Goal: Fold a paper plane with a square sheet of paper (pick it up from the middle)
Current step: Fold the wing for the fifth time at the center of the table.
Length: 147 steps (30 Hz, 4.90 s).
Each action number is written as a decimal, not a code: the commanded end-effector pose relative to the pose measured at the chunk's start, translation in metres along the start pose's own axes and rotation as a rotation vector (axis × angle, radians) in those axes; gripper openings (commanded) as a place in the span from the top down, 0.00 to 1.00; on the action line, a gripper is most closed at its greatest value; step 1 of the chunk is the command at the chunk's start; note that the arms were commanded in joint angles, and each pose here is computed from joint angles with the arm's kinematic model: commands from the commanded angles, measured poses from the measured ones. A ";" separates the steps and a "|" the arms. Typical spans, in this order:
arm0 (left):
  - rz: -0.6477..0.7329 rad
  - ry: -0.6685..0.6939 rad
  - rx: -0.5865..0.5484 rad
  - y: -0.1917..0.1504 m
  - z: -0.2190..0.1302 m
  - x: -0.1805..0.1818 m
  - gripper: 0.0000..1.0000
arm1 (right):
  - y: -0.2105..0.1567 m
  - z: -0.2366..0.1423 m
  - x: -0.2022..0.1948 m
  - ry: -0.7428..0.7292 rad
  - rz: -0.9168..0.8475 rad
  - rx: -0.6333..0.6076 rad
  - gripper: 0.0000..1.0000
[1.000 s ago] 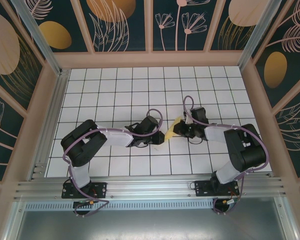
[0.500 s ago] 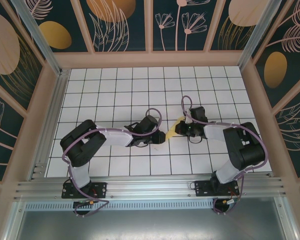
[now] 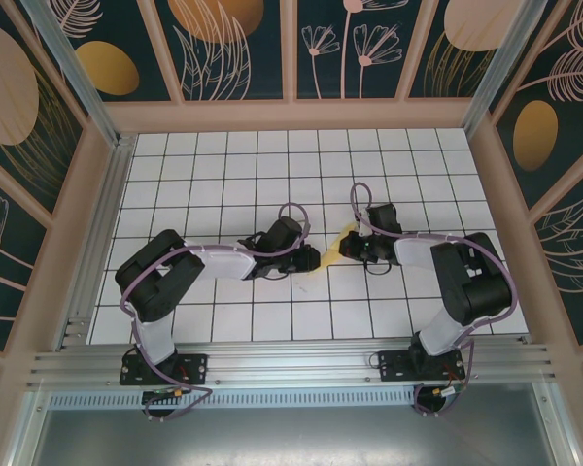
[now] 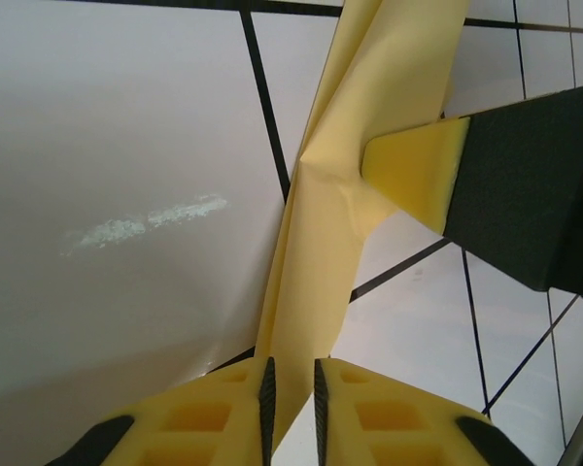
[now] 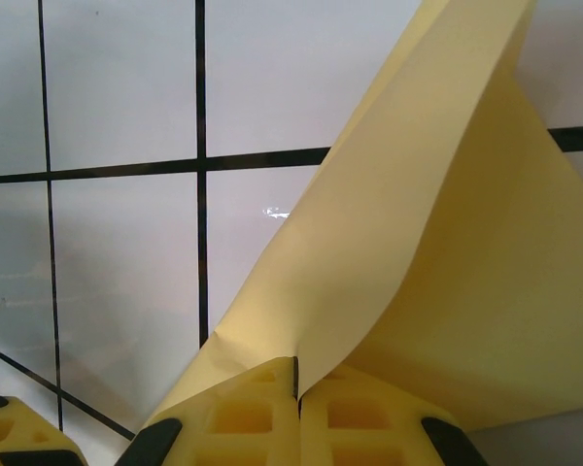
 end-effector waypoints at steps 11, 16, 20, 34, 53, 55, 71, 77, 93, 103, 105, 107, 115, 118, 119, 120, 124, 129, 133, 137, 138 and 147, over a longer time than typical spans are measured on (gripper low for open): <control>-0.022 0.026 0.077 -0.004 0.012 0.010 0.86 | -0.011 0.006 -0.013 -0.050 0.050 0.063 1.00; -0.014 0.071 0.085 -0.006 0.014 0.018 0.85 | -0.011 0.006 -0.013 -0.051 0.054 0.064 1.00; -0.009 0.085 0.099 -0.009 0.015 0.022 0.85 | -0.011 0.007 -0.014 -0.052 0.058 0.067 1.00; 0.001 0.127 0.112 -0.019 0.007 0.028 0.86 | -0.012 0.011 -0.017 -0.066 0.081 0.081 1.00; 0.203 0.361 0.147 -0.043 0.009 0.020 0.92 | -0.013 0.012 -0.022 -0.080 0.101 0.088 1.00; 0.241 0.405 0.157 -0.046 0.009 0.018 0.92 | -0.013 0.012 -0.022 -0.081 0.104 0.089 1.00; 0.131 0.174 0.027 -0.021 -0.027 -0.017 0.85 | -0.012 0.015 -0.021 -0.062 0.104 0.103 1.00; 0.039 0.015 -0.076 -0.001 -0.027 -0.041 0.85 | -0.012 0.015 -0.020 -0.062 0.098 0.110 1.00; -0.047 0.121 -0.059 0.003 0.022 -0.015 0.90 | -0.015 0.017 -0.022 -0.056 0.105 0.119 1.00; -0.106 0.138 0.030 -0.018 0.019 0.010 0.91 | -0.015 0.019 -0.024 -0.059 0.116 0.126 1.00; -0.110 0.167 0.037 -0.023 0.018 0.020 0.91 | -0.015 0.020 -0.023 -0.058 0.114 0.126 1.00; -0.117 0.179 0.042 -0.025 0.018 0.025 0.91 | -0.014 0.019 -0.023 -0.057 0.114 0.125 1.00; -0.138 0.255 0.039 -0.030 0.019 0.042 0.91 | 0.012 0.004 -0.005 0.039 0.119 0.069 0.81; -0.151 0.273 0.037 -0.032 0.020 0.047 0.92 | 0.032 -0.019 0.004 0.044 0.119 -0.022 0.74; -0.154 0.273 0.037 -0.032 0.020 0.048 0.92 | 0.037 -0.028 0.006 0.036 0.120 -0.056 0.73; -0.159 0.274 0.036 -0.033 0.020 0.048 0.92 | 0.041 -0.036 0.006 0.020 0.124 -0.087 0.72; -0.171 0.274 0.040 -0.034 0.023 0.051 0.93 | 0.050 -0.064 0.014 -0.025 0.117 -0.182 0.75; -0.177 0.276 0.047 -0.034 0.026 0.052 0.95 | 0.042 -0.052 0.036 0.084 0.084 -0.114 0.87; -0.176 0.276 0.052 -0.035 0.025 0.054 0.98 | 0.033 -0.023 0.046 0.099 0.083 -0.015 0.96; -0.176 0.274 0.057 -0.037 0.025 0.055 1.00 | 0.030 -0.003 0.047 0.129 0.105 0.027 0.98; -0.173 0.273 0.059 -0.037 0.025 0.056 1.00 | 0.028 0.002 0.048 0.141 0.107 0.041 0.98; -0.156 0.274 0.073 -0.038 0.026 0.056 1.00 | 0.020 0.031 0.051 0.173 0.111 0.142 0.99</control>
Point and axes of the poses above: each hand's point on the last joint's axis, 136 mm out from that joint toward the fingers, its own z axis out along the fingers, its own x axis along the line the jaws close on, y = z × x, the point moved 9 cm from there along -z, back along the fingers, and after that the axes turned 14 degrees about -z, right-handed, at the moved point
